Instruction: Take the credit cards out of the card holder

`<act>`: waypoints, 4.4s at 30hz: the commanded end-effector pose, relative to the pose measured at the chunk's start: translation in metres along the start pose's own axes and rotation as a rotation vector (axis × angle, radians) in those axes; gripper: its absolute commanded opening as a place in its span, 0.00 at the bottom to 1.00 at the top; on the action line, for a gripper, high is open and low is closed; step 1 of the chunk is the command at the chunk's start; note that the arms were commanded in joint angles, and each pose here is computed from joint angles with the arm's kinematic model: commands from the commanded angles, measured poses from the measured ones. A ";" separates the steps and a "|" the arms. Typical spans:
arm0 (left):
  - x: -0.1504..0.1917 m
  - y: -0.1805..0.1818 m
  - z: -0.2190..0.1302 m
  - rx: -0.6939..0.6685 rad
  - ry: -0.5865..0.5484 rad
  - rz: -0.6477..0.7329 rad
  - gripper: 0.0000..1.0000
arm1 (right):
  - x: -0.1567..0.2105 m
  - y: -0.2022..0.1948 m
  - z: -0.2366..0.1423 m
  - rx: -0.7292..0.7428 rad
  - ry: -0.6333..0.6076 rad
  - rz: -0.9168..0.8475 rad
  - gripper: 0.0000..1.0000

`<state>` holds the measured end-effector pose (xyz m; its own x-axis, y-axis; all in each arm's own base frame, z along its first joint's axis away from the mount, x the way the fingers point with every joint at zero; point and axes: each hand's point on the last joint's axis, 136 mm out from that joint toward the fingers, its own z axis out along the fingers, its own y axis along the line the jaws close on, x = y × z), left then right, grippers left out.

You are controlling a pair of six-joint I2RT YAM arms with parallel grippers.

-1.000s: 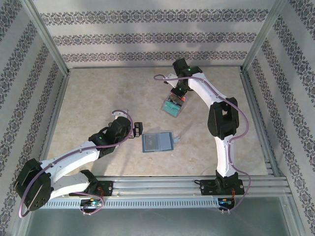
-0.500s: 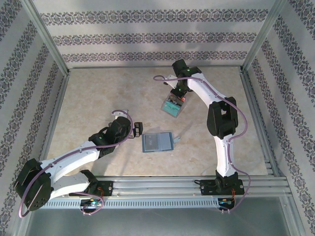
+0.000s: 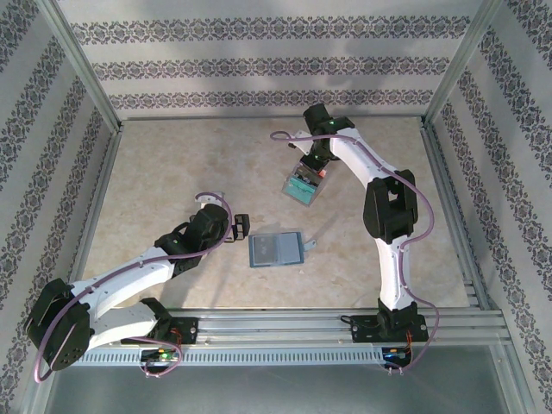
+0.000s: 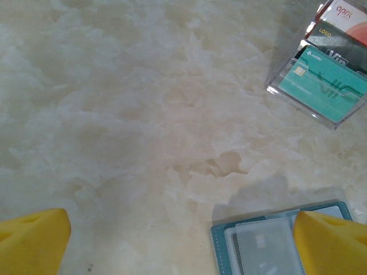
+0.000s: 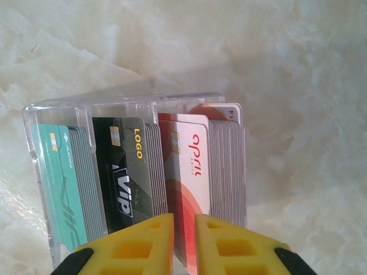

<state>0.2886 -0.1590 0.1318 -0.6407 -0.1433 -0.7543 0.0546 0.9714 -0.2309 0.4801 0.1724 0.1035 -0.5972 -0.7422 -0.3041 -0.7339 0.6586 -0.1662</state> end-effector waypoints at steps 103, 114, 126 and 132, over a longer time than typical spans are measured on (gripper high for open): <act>0.007 0.057 0.003 -0.030 0.016 -0.281 0.99 | 0.072 0.273 0.000 0.059 0.059 0.426 0.46; 0.002 0.038 0.006 0.037 0.038 -0.251 0.94 | 0.083 0.248 -0.010 0.095 0.037 0.484 0.47; 0.007 0.016 0.013 0.073 0.068 -0.203 0.87 | 0.105 0.232 -0.003 0.092 0.056 0.553 0.42; 0.014 0.003 0.016 0.081 0.094 -0.160 0.79 | 0.113 0.225 -0.004 0.070 0.045 0.602 0.40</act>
<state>0.2850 -0.1494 0.0979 -0.7338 -0.2916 -0.6136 -0.0346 0.9181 -0.3949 0.2450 0.2425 0.0296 -0.9087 -0.2825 -0.3073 -0.2761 0.9589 -0.0652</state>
